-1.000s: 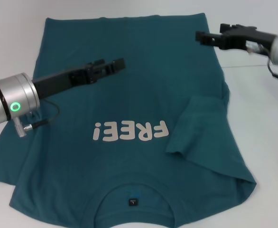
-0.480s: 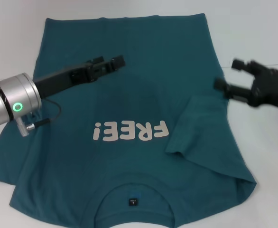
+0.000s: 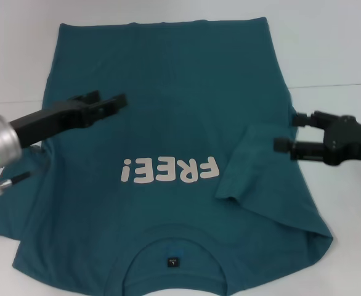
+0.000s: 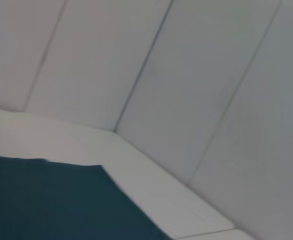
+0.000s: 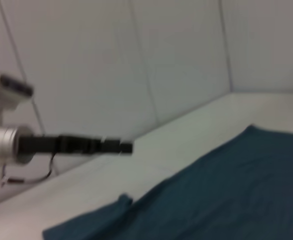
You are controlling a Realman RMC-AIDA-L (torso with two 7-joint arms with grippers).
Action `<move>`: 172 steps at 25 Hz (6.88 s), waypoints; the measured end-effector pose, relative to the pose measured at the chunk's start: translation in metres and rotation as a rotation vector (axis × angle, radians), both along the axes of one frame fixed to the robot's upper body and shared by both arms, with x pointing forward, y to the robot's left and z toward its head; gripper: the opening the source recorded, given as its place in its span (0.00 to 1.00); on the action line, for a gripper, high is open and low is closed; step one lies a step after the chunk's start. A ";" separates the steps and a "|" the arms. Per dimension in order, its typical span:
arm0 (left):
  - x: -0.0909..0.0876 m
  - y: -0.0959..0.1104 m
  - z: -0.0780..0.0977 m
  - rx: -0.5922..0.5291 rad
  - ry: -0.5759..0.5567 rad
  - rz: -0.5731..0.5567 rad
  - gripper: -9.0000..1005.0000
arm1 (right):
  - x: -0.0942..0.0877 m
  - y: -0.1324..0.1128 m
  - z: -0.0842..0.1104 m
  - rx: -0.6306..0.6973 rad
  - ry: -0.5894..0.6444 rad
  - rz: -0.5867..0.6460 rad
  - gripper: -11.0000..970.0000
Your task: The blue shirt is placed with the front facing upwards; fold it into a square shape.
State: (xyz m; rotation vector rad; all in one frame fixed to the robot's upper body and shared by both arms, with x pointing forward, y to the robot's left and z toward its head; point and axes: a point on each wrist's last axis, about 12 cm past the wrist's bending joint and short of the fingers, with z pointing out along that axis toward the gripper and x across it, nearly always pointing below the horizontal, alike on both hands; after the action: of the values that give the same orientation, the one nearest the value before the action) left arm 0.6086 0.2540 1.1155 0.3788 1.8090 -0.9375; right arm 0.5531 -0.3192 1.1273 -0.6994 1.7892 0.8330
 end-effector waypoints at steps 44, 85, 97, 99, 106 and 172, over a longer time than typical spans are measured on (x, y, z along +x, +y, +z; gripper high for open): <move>0.004 0.059 0.023 0.117 0.370 0.292 0.84 | 0.045 0.052 -0.005 -0.075 0.032 -0.070 0.97; -0.013 0.087 0.008 0.378 0.542 0.358 0.84 | 0.043 0.063 -0.021 0.084 0.107 -0.099 0.97; -0.012 0.089 0.007 0.383 0.500 0.407 0.84 | 0.043 0.064 -0.023 0.085 0.110 -0.101 0.97; -0.012 0.090 0.007 0.391 0.492 0.409 0.84 | 0.043 0.063 -0.022 0.090 0.109 -0.104 0.97; -0.011 0.083 0.003 0.432 0.491 0.379 0.84 | 0.045 0.063 -0.022 0.090 0.108 -0.116 0.97; -0.006 0.122 -0.012 0.372 0.639 0.327 0.84 | 0.040 0.070 -0.035 0.095 0.156 -0.103 0.97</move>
State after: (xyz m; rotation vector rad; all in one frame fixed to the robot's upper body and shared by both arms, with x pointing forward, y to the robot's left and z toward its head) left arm 0.6023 0.3755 1.1037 -0.0096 2.5471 -0.5115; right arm 0.5934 -0.2495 1.0919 -0.4875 1.8938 0.9170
